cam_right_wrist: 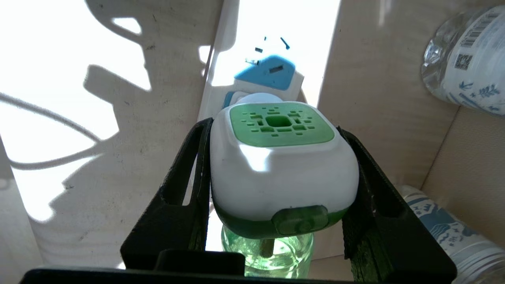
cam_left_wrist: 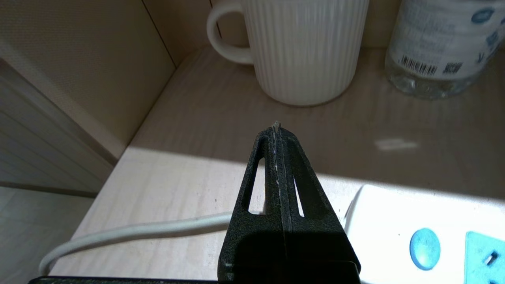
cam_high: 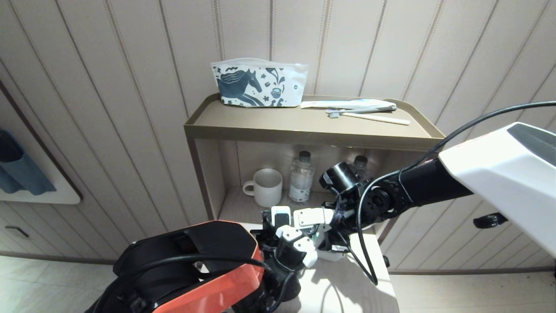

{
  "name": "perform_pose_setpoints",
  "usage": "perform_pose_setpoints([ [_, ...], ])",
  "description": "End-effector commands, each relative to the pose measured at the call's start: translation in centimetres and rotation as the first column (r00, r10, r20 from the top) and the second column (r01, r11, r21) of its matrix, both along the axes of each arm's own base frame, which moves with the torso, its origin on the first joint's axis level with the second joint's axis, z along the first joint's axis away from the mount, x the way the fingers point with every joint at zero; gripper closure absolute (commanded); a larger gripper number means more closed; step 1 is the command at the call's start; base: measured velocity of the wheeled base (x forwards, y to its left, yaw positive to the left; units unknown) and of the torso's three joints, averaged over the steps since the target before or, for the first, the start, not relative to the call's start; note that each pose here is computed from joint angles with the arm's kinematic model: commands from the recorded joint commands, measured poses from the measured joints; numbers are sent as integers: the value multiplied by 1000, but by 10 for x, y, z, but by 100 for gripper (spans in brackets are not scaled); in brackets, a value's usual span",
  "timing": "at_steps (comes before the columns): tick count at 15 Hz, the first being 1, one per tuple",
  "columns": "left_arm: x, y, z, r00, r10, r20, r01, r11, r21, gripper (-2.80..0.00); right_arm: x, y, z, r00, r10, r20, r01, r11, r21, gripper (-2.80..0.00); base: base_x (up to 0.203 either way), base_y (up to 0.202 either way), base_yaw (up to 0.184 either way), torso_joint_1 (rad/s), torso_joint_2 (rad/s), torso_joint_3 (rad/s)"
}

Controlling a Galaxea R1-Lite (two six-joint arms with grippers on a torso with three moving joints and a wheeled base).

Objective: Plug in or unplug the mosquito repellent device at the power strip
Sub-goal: Hold the socket with your left hand and unplug it with your right hand

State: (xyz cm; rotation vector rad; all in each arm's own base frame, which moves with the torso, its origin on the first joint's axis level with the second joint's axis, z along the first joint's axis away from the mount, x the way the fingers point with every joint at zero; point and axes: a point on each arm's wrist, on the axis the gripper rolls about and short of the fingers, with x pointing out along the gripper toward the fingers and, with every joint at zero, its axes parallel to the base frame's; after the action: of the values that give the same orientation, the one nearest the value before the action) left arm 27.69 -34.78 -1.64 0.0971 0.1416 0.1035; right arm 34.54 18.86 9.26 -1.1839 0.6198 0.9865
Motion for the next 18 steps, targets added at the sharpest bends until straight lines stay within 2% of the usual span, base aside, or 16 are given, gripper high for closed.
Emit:
perform_pose_setpoints([
  [1,3,4,11,999,24,22,-24,999,-33,0,0,-2,0,1000,-2,-2,1,1000,-16,0,0,0,0,0,0,0],
  [8,3,5,12,999,26,24,-25,999,-37,0,0,-3,0,1000,-3,-2,3,1000,-17,0,0,0,0,0,0,0],
  [10,-1,24,27,998,38,40,-36,997,-62,0,-1,-5,0,1000,-6,-5,6,1000,-19,0,0,0,0,0,0,0],
  [12,-16,55,31,999,48,19,-48,998,-35,0,-1,-5,0,1000,-6,-5,6,1000,-19,0,0,0,0,0,0,0],
  [13,-19,64,40,998,54,35,-52,997,-58,0,-1,-5,0,1000,-6,-5,6,1000,-19,0,0,0,0,0,0,0],
  [18,-18,66,42,998,55,40,-52,996,-67,0,-1,-5,-1,1000,-7,-6,6,1000,-19,0,0,0,0,0,0,0],
])
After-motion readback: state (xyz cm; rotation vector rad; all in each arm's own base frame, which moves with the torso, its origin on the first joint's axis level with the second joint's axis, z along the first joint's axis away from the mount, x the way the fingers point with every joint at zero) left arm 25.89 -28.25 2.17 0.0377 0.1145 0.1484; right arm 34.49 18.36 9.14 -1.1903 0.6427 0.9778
